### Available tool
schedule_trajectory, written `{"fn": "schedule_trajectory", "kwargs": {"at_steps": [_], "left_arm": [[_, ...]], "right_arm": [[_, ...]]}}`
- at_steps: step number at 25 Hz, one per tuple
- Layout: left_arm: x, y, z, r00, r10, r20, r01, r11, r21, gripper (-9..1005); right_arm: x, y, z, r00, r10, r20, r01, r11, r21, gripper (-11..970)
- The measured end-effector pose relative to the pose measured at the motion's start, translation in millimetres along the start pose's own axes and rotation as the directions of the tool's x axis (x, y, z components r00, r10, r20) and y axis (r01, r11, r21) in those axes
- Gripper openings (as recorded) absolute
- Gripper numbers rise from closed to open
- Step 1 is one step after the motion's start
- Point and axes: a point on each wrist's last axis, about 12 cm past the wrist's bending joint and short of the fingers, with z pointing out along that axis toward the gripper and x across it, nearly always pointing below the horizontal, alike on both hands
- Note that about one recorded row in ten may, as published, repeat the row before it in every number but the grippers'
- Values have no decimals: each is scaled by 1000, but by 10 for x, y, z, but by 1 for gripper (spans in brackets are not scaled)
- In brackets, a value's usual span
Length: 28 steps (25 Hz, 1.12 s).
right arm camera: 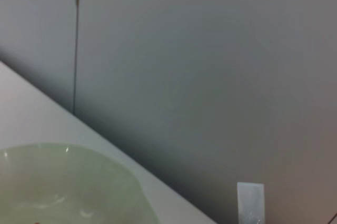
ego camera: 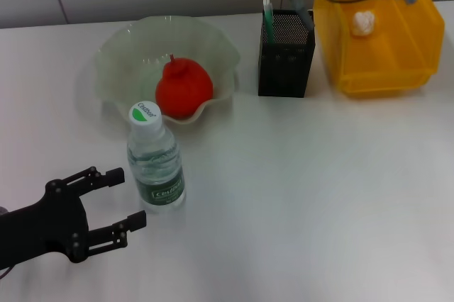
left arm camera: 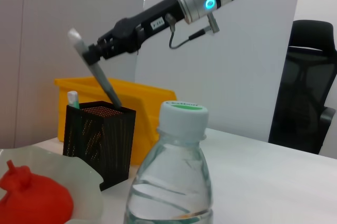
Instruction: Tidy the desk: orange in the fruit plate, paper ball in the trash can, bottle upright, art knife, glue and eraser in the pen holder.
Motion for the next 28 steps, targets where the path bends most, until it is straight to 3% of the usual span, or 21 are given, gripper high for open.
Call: {"fn": "schedule_trajectory", "kwargs": {"at_steps": [5,15,20,24,28], "left_arm": [[-3,21,4,1000,2,-1,-2,1000,-14,808],[-8,31,11,1000,4,-3,-4,1000,-16,807],[-9,34,7,1000,5,-4,-5,1000,-16,807],[-10,34,5,1000,5,-4,-5,1000,-16,807],[-15,32,2,1000,-3,1,3,1000,-14,808]], "right_arm": [[40,87,90,1000,-20,-2,20,1000,-3,144],[108,112,154,1000,6,8,-6,1000,-5,141],[121,104,130,1000,9,10,-9,1000,-3,236],[125,87,76,1000,13,21,-13,1000,4,420],[108,40,-211,994,71,81,-69,997,-22,508]]}}
